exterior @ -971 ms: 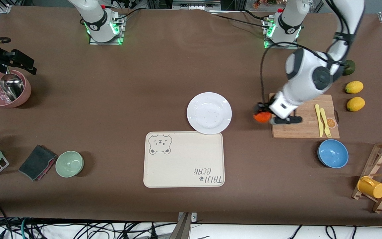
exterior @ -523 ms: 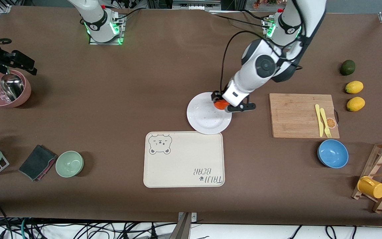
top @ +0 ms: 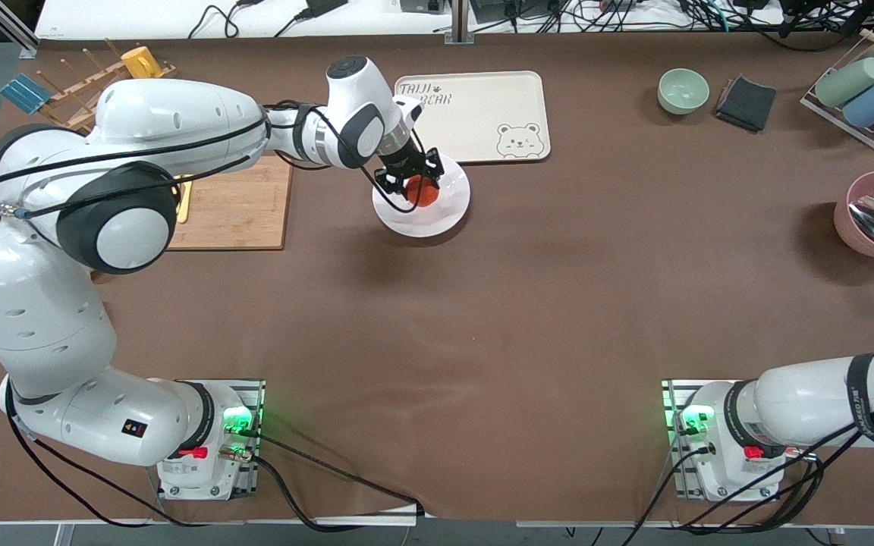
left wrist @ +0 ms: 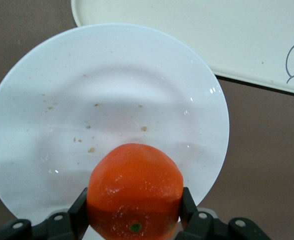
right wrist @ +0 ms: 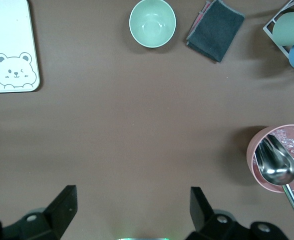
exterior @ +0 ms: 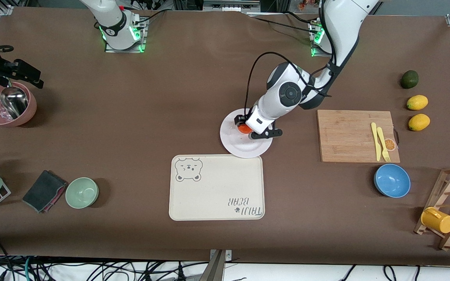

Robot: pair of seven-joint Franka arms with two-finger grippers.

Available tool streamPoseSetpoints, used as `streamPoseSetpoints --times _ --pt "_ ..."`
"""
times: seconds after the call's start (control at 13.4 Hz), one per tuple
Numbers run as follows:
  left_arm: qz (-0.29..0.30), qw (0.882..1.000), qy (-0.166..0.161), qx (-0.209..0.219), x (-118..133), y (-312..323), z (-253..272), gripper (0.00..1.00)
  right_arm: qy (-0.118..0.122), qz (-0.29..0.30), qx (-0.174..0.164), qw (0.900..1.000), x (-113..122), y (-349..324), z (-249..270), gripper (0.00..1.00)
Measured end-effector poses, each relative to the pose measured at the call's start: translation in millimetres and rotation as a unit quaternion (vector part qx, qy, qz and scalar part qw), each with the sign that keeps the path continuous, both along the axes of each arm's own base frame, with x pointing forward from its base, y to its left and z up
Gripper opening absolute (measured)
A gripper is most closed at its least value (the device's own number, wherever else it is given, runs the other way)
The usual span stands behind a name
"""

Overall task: Place orange and plate with both arms
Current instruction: 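Carry the orange with the left gripper over the white plate, then lower the orange onto the plate and open the left gripper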

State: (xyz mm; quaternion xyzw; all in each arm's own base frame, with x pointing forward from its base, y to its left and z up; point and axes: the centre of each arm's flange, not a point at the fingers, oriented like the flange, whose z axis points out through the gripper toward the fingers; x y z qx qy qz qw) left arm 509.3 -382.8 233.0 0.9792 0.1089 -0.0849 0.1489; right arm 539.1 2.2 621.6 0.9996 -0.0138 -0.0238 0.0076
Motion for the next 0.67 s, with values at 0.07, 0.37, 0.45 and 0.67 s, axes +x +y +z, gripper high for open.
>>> streamPoseSetpoints --times 0.07,0.37,0.45,0.67 --pt "0.002 1.000 0.001 0.003 3 2 -5 0.72 0.000 0.000 0.000 1.000 0 0 0 1.00" --pt "0.001 1.000 0.010 0.009 1 2 -25 0.72 0.000 0.000 0.000 1.000 0 0 0 1.00" --pt "0.002 1.000 0.011 0.009 1 2 -28 0.72 0.000 0.000 0.000 1.000 0 0 0 1.00" --pt "0.005 1.000 0.013 0.014 2 6 -35 0.72 0.000 0.000 0.000 1.000 0 0 0 1.00"
